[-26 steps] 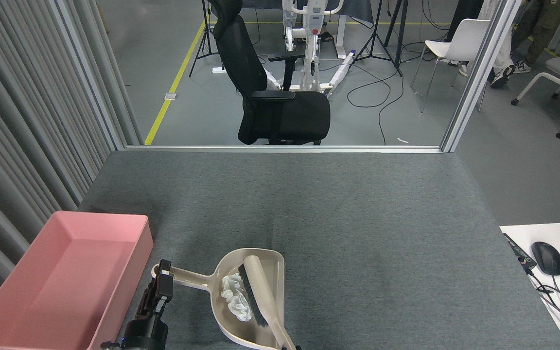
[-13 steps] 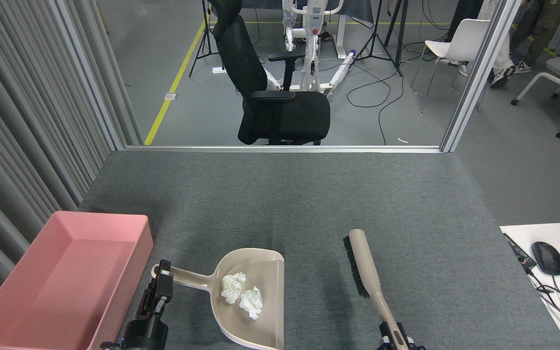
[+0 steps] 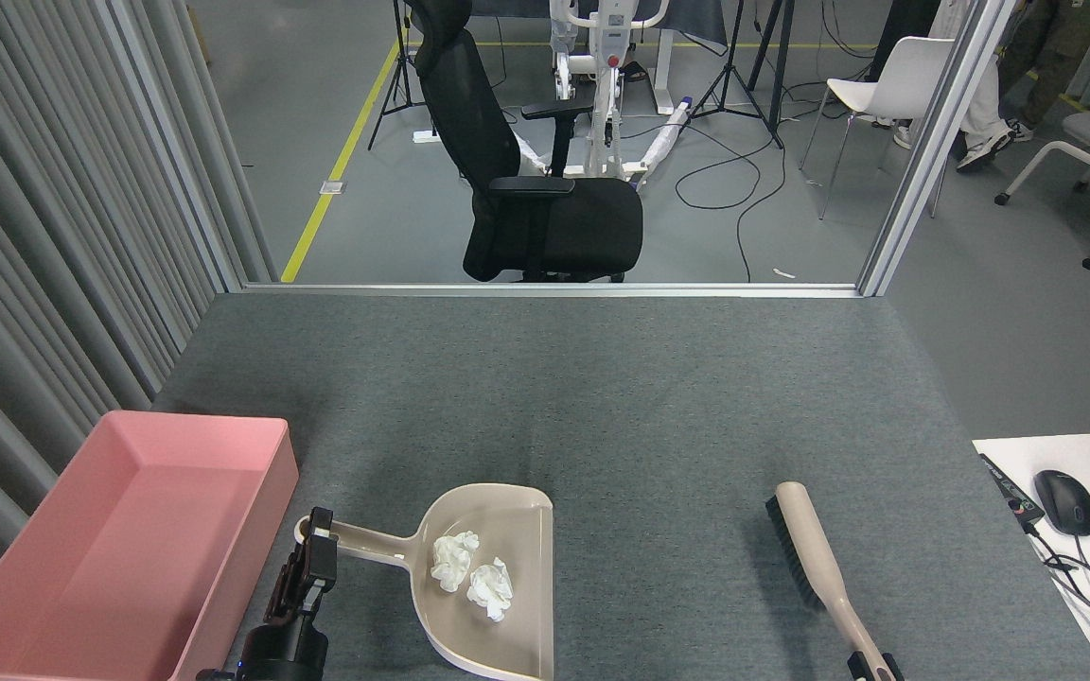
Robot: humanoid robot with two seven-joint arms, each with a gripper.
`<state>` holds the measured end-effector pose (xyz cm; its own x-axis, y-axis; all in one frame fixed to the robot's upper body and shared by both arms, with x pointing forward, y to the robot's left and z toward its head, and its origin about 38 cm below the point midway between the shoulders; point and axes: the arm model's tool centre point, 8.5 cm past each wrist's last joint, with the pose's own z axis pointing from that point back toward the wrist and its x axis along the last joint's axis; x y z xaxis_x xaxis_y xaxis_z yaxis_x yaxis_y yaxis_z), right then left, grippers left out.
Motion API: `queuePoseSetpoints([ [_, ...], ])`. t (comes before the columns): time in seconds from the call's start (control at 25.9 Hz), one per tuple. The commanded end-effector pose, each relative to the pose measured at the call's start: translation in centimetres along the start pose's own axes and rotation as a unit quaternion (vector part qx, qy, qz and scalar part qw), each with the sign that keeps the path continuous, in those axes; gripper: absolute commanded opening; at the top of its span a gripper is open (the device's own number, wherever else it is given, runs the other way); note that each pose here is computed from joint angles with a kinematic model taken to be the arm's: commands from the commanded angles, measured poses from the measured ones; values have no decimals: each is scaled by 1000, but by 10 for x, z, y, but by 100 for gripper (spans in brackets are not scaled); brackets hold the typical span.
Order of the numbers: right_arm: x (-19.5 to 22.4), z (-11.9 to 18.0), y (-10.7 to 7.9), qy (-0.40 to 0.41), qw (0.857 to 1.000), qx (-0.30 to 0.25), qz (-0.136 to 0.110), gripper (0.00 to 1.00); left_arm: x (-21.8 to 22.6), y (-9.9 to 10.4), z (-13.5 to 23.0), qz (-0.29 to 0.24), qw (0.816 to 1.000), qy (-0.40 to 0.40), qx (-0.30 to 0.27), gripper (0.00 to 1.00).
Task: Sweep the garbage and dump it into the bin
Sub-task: 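Lift the brush away from the dustpan with the right gripper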
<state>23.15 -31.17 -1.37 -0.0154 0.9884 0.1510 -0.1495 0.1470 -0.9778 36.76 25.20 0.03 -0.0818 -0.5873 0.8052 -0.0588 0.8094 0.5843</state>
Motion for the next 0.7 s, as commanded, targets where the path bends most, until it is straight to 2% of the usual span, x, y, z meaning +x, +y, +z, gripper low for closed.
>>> queuePoseSetpoints([
  [0.0,-2,2,4,6,1000,3,-3,73,0,0,0,0,1000,-1,-2,31],
  [0.04,-3,2,4,10,1000,2,-3,93,0,-1,1,0,1000,-1,-3,32],
  [0.08,-3,2,4,10,1000,2,-3,97,-1,0,1,0,1000,0,-2,32],
  [0.35,-13,9,-2,15,1000,-18,-7,98,1,-2,0,2,1000,-1,-2,32],
  [0.43,-22,14,-8,22,998,-46,-26,98,1,-2,0,1,1000,0,-4,30],
  [0.5,-24,17,-11,25,997,-59,-40,98,0,-1,0,1,1000,-1,-3,27],
  [0.66,-25,16,-14,22,997,-65,-40,98,1,0,0,5,1000,-5,0,18],
])
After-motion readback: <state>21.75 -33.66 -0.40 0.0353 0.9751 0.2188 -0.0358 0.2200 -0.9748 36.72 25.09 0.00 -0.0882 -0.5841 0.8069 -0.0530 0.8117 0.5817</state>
